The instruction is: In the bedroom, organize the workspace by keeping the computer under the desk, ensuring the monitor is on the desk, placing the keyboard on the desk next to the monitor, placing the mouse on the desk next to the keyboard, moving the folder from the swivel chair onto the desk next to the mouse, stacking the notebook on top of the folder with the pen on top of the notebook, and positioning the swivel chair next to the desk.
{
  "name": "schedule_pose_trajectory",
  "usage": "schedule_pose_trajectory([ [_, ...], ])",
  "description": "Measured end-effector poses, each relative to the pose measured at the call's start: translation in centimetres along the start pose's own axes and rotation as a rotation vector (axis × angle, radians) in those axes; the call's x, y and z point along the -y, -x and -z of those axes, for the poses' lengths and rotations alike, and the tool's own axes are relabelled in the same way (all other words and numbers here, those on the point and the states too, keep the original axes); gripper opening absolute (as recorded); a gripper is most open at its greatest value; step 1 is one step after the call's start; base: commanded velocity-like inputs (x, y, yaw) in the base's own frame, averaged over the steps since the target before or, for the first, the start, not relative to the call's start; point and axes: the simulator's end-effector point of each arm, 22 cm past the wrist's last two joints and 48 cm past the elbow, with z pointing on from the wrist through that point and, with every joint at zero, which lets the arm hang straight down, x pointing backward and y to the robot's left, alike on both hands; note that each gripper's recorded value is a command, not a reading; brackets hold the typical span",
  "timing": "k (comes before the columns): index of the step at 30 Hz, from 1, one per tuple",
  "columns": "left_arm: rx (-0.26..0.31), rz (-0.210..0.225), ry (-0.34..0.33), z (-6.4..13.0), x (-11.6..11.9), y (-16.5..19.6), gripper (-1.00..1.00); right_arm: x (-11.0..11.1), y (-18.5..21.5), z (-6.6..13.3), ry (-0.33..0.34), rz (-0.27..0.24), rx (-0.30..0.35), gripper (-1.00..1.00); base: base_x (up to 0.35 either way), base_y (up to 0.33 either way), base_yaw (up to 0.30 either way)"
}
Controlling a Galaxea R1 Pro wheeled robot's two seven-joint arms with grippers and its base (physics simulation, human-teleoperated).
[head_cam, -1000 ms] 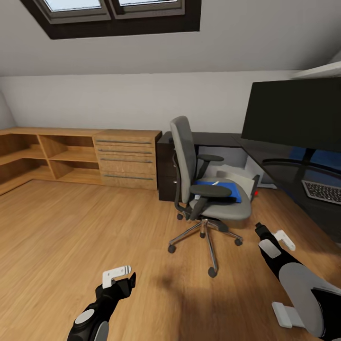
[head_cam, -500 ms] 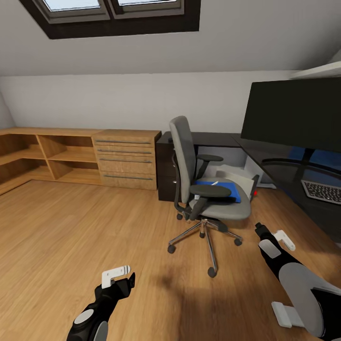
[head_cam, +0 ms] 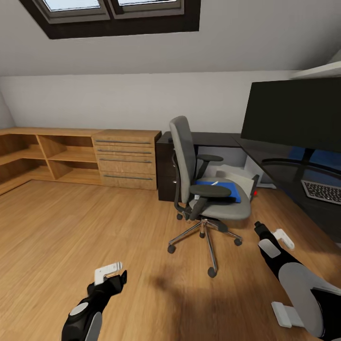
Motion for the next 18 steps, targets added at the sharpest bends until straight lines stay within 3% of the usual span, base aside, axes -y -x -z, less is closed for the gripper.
schedule_pose_trajectory([
  [3,-0.002,-0.006,-0.006,-2.2,0.9,1.6,1.00,-0.1,0.4,-0.1,0.005,0.004,0.005,1.00,0.000,0.000,0.000],
  [6,-0.042,-0.024,-0.006,-5.6,1.5,2.5,1.00,0.0,2.4,-0.5,0.006,0.010,0.031,1.00,0.000,0.000,0.000],
  [8,-0.052,-0.027,-0.008,-6.5,1.8,2.9,1.00,-0.2,3.3,-0.6,0.010,0.020,0.043,1.00,0.000,0.000,0.000],
  [11,-0.048,-0.029,-0.013,-6.9,2.1,3.5,1.00,-1.5,4.5,-0.9,0.024,0.038,0.055,1.00,0.000,0.000,0.000],
  [13,-0.009,-0.025,-0.022,-6.6,2.5,5.5,1.00,-2.6,5.1,-1.0,0.029,0.057,0.046,1.00,0.000,0.000,0.000],
  [18,0.074,-0.016,-0.035,-5.1,2.8,9.1,1.00,-2.9,4.9,-1.1,0.023,0.061,0.021,1.00,0.000,0.000,0.000],
])
